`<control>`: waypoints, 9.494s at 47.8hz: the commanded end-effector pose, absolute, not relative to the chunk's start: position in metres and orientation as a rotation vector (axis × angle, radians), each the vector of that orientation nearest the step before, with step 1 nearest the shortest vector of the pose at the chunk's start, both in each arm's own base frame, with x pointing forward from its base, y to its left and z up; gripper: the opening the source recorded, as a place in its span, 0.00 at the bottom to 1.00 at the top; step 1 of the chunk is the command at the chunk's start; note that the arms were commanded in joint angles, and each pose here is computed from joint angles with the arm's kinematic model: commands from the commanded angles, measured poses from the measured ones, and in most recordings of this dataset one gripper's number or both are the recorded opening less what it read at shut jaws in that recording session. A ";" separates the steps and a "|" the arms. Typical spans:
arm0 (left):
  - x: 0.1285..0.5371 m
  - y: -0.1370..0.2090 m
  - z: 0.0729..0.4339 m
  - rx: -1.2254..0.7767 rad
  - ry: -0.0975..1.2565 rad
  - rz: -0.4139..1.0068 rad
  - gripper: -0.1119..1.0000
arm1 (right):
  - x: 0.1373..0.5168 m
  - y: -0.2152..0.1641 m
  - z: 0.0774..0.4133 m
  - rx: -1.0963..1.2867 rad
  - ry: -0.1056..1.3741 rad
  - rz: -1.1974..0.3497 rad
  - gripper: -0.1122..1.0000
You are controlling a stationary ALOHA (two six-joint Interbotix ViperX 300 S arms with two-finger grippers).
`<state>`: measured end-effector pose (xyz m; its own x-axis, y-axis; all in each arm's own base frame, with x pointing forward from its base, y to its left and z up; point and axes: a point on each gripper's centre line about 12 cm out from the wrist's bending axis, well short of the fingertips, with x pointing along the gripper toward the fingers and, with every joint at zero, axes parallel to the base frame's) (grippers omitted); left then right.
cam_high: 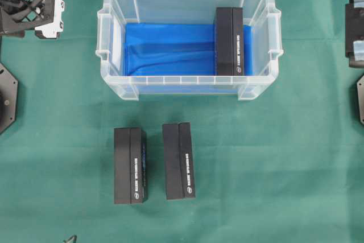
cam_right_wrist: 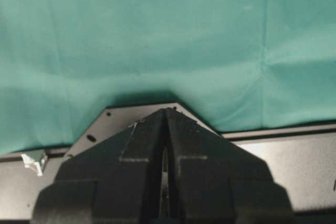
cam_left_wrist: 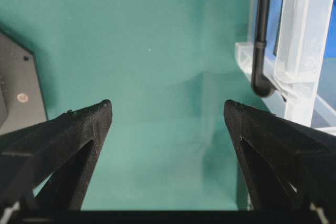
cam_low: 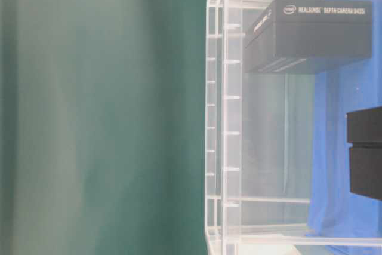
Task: Take the box out of the case with the left arm.
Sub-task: 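Move the open left gripper over the right pair of black boxes, then lower the left gripper around the right black boxes and close, then lift the gripped right box pair up out of the case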
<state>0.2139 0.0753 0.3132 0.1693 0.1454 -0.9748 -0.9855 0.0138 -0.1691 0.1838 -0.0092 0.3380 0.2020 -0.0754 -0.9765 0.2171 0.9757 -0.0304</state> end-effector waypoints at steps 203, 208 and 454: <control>0.530 0.103 0.272 -1.079 0.936 0.944 0.89 | 0.186 -0.008 0.338 0.131 1.339 -0.194 0.11; 0.529 0.107 0.269 -1.083 0.930 0.947 0.89 | 0.186 -0.008 0.338 0.130 1.339 -0.195 0.11; 0.465 0.078 0.443 -1.215 0.808 0.910 0.66 | 0.182 -0.008 0.337 0.133 1.359 -0.199 0.11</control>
<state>0.4833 0.0783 0.4072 0.3486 0.1252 -0.9289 -0.9357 0.1049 -0.3370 0.1819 -0.0081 0.3340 0.1886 -0.0662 -0.9798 0.2154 0.9762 -0.0245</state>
